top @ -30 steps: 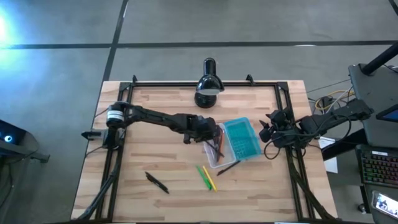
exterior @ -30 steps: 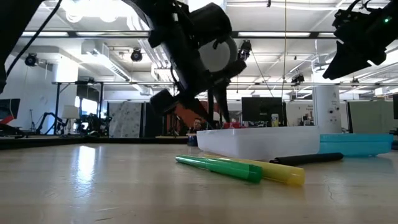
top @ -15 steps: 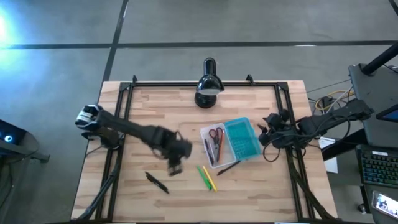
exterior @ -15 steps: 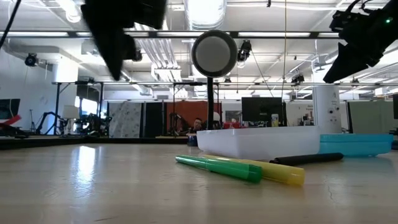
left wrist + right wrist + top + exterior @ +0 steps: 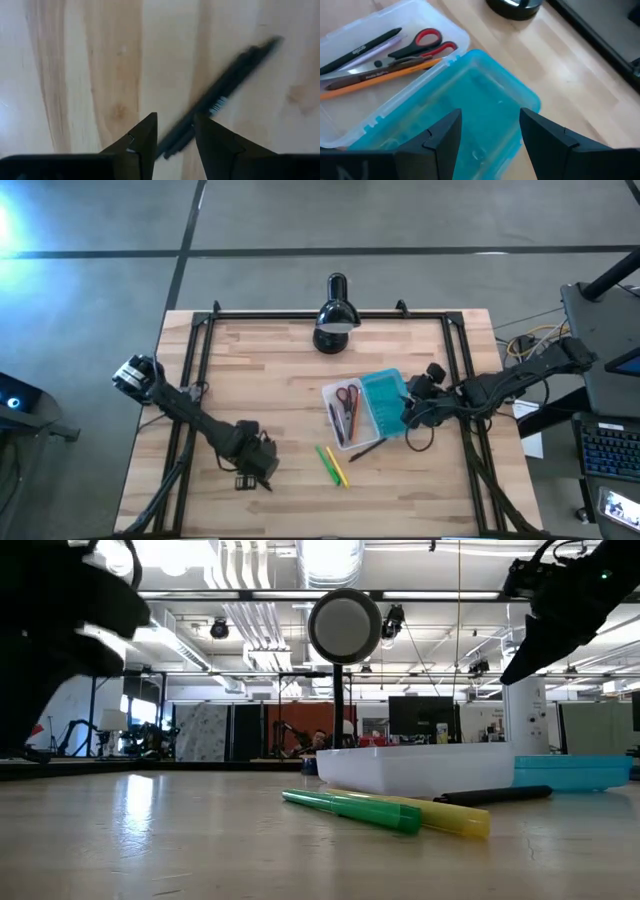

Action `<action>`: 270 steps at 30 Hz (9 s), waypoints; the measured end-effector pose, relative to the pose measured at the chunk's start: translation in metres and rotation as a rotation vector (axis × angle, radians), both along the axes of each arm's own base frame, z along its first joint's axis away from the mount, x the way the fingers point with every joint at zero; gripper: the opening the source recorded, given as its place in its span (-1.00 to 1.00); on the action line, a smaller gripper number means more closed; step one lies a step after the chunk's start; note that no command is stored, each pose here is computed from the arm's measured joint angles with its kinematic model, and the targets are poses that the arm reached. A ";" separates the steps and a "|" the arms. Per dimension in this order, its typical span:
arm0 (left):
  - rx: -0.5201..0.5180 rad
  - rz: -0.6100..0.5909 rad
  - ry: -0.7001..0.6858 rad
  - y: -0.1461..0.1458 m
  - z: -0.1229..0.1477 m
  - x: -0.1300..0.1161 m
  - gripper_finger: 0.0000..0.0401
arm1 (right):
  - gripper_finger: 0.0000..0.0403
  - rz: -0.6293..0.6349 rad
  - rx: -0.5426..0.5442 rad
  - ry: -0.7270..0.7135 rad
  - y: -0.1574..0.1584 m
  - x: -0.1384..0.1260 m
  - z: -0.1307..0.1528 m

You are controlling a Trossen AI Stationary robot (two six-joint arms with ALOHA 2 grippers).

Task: Pick & place school supplies into a supply box
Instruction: Put the black pen into the supply box

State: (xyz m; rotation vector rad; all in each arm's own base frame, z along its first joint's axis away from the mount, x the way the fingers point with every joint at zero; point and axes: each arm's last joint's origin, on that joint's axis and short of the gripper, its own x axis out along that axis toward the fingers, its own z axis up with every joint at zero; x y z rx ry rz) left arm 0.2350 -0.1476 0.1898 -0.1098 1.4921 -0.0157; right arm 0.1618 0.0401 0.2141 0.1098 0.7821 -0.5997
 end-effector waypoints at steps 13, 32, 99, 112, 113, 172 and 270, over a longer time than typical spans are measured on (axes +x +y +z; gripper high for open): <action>-0.066 -0.039 0.007 0.001 -0.016 -0.006 -0.44 | -0.05 0.015 -0.020 0.064 0.011 0.029 0.001; -0.057 -0.099 -0.047 -0.001 -0.033 -0.012 -0.44 | -0.05 0.013 -0.028 0.090 0.013 0.034 -0.004; -0.617 1.234 -0.887 0.140 0.034 0.082 -0.96 | -0.05 -0.414 0.096 -0.304 -0.011 0.027 0.025; -0.867 1.310 -0.682 0.129 -0.023 0.151 -0.91 | -0.05 -0.402 0.060 -0.256 -0.016 0.016 0.029; -0.859 1.314 -0.668 0.127 -0.026 0.154 -0.87 | -0.05 -0.402 0.056 -0.249 -0.016 0.015 0.029; -0.007 -0.136 -0.038 -0.055 -0.032 -0.006 -0.40 | -0.05 -0.279 -0.030 -0.075 -0.020 0.012 0.019; -0.329 0.810 -0.679 0.100 0.028 -0.016 -0.52 | -0.31 -0.433 0.909 0.188 0.066 0.110 -0.027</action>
